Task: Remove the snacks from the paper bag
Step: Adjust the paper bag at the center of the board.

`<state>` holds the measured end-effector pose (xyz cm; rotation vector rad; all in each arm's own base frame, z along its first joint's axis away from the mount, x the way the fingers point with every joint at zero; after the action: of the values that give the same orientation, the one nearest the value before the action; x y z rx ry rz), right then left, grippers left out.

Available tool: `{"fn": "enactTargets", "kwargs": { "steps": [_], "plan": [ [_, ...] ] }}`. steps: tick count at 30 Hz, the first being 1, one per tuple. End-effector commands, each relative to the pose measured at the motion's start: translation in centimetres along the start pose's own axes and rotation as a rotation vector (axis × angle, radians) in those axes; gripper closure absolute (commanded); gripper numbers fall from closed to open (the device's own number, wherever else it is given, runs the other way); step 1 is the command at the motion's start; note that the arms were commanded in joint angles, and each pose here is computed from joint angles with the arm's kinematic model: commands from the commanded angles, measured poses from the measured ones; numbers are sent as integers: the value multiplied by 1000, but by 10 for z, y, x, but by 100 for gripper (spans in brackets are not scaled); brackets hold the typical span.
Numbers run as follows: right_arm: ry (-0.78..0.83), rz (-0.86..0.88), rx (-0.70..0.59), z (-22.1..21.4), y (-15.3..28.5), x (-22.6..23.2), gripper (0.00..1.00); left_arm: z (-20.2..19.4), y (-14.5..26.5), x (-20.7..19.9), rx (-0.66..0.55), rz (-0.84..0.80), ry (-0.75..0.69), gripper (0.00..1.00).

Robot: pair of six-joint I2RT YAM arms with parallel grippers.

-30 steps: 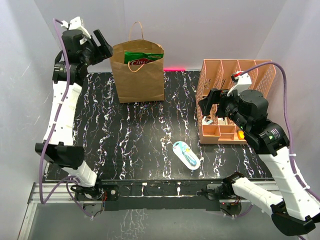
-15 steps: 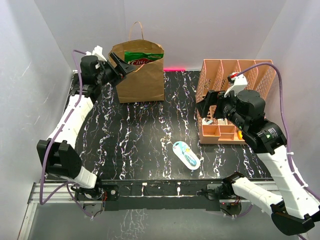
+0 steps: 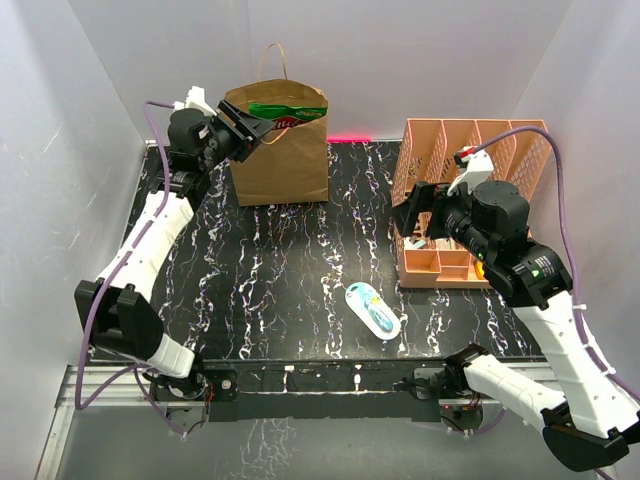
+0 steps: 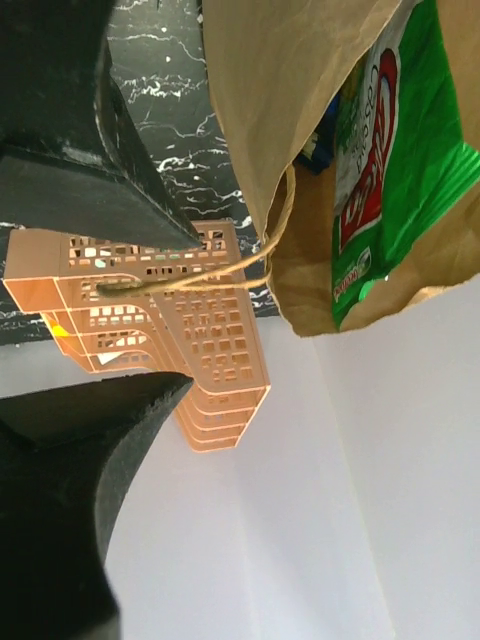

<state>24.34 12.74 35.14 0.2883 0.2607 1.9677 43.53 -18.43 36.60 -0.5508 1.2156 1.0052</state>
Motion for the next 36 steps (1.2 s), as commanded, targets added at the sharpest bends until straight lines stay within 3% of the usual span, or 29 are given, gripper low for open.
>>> {"fn": "enactTargets", "kwargs": {
  "steps": [1,3,8,11,21,31,36],
  "plan": [
    [-3,2,-91,24,11,2,2,6,-1,-20,-27,-42,13,54],
    [-2,2,-90,24,11,2,2,5,-1,-22,-28,-49,12,60],
    [-5,16,-80,22,8,4,2,2,2,-18,-13,-32,2,91],
    [-7,21,-81,23,7,5,2,1,15,-21,-13,-26,-19,100],
    [3,61,-72,21,-1,12,2,-9,85,-17,-46,33,-66,100],
    [19,311,-44,23,-20,52,2,-27,175,24,-104,205,-98,100],
    [-14,425,-16,23,-36,72,2,-21,228,51,-196,373,-159,100]
  ]
}}
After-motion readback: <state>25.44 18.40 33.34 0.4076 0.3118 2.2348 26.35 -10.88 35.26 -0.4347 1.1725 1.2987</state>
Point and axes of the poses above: each gripper's point midway between its finger pads, its own y axis back along the fingers, its own x axis along the line the jaws close on, z = x × y, the point moved 1 cm from there along y, back along the fingers, and after that the axes turned 13 degrees about y, right-handed, at the moved point
